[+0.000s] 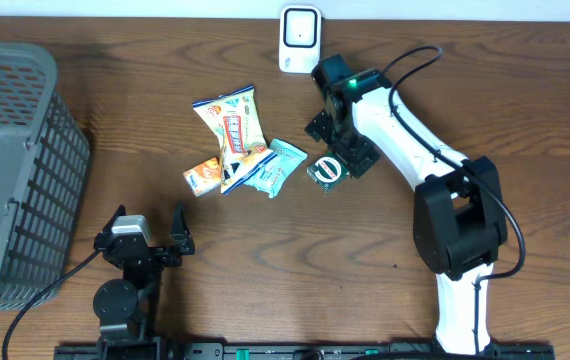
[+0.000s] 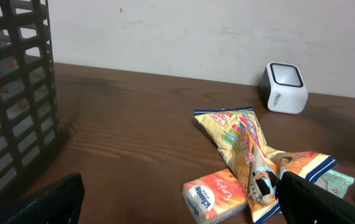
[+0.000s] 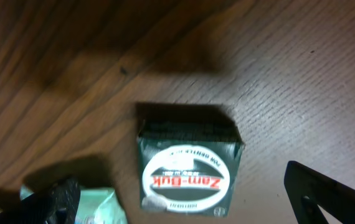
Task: Scan the item barcode
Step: 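Close the right gripper around the Zam-Buk tin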
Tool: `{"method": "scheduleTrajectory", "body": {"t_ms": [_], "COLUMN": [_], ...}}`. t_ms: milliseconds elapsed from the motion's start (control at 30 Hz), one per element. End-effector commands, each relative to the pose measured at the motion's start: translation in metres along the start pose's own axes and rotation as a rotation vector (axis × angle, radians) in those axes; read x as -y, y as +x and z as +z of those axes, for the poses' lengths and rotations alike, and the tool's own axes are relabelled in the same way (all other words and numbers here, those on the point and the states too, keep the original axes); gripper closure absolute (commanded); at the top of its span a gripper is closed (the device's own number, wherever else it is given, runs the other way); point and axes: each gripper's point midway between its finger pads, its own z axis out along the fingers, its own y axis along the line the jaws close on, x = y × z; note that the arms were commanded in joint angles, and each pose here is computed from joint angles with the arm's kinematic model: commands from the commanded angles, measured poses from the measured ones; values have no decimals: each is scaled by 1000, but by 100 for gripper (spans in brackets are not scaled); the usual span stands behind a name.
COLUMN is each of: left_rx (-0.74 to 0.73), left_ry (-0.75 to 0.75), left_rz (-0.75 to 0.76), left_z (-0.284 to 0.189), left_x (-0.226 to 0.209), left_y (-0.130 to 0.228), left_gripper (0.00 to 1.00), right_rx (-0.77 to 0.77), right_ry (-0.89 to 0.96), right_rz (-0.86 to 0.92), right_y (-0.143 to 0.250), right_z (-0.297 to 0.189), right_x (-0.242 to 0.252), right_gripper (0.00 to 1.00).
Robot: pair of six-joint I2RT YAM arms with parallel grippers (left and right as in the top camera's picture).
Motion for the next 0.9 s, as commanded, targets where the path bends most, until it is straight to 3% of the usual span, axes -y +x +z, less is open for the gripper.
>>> {"method": "scheduleTrajectory", "body": {"t_ms": [0, 167, 267, 367, 467, 533, 733, 767, 867], "left_rx": [-38, -38, -38, -38, -38, -38, -38, -38, -38], "left_ry": [1, 1, 1, 1, 1, 1, 1, 1, 1], "left_rz": [11, 11, 11, 11, 11, 11, 11, 11, 11], "left_z": [2, 2, 2, 2, 2, 2, 2, 2, 2], "left_x": [-1, -1, -1, -1, -1, -1, -1, -1, -1], "left_y": [16, 16, 16, 16, 16, 16, 16, 16, 16], "left_gripper": [2, 2, 2, 2, 2, 2, 2, 2, 2], "right_rx": [-1, -81, -82, -81, -45, -48, -192, -211, -219], "right_ry": [63, 51, 64, 70, 86, 83, -17, -42, -66], "right_rz": [44, 24, 4, -32, -134, -202, -436, -467, -531], "right_y": [-1, 14, 14, 15, 8, 8, 14, 15, 15], "right_z": [30, 47, 51, 53, 54, 53, 36, 33, 31], "right_x": [13, 15, 20, 23, 26, 26, 16, 13, 10], "right_gripper": [1, 2, 23, 34, 62, 67, 74, 71, 41]}}
